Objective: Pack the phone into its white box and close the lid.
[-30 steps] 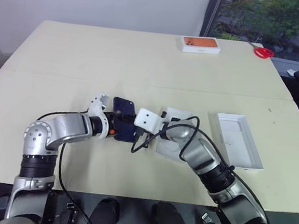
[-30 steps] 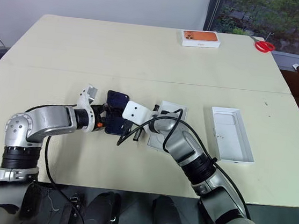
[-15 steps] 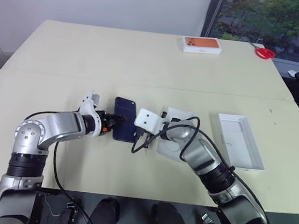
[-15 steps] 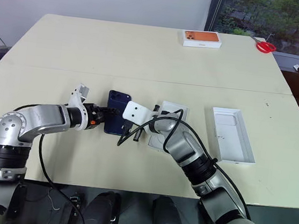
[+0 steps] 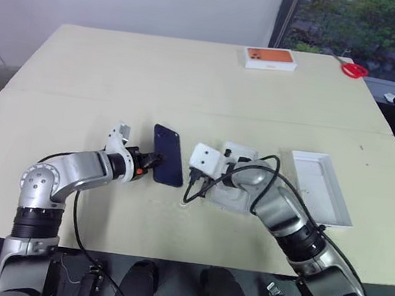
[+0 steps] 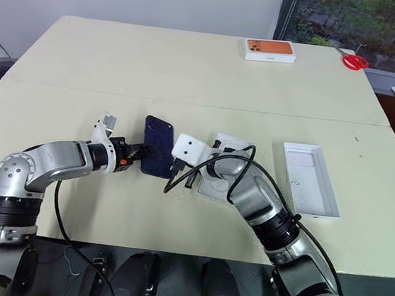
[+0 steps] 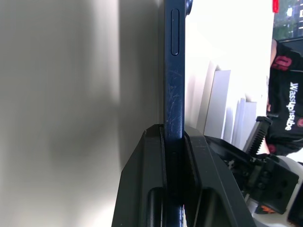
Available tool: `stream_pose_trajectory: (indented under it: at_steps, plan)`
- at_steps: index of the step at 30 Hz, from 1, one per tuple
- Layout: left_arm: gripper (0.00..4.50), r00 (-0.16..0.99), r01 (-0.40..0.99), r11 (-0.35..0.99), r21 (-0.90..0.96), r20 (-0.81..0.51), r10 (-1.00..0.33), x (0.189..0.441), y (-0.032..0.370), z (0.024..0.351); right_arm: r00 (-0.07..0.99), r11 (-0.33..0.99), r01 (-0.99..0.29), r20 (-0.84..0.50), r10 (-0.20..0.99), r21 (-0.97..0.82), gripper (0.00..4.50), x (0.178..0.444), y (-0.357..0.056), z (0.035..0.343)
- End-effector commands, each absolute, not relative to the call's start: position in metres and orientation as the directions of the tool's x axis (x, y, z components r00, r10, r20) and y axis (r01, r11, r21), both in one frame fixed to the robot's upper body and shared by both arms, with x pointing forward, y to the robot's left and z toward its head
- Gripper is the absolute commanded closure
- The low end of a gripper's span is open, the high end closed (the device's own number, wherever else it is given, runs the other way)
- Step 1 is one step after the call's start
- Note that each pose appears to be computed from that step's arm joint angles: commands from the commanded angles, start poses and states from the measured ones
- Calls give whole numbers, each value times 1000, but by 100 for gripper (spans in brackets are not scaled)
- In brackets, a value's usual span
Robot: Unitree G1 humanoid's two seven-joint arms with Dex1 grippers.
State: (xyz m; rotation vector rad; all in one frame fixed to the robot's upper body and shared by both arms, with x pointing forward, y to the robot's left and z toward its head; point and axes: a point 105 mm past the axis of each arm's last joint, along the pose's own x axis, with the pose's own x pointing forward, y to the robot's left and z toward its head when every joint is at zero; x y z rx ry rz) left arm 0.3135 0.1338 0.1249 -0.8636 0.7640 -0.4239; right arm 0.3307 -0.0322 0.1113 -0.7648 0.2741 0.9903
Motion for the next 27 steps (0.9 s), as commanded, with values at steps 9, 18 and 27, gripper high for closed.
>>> stream_pose_trajectory:
  at_steps: [9,18,27]
  plan:
    - [437,652,279,503,-818,-223,-725,308,104,174,612,434,-778,-395,685,-454,450,310,-87,186]
    - [437,476,377,366,-851,-161,-864,297,25,185,734,589,-677,-464,496,-441,450,301,-177,176]
    - [437,351,366,350,-862,-221,-910,293,-22,166,766,642,-627,-503,401,-442,450,287,-214,166]
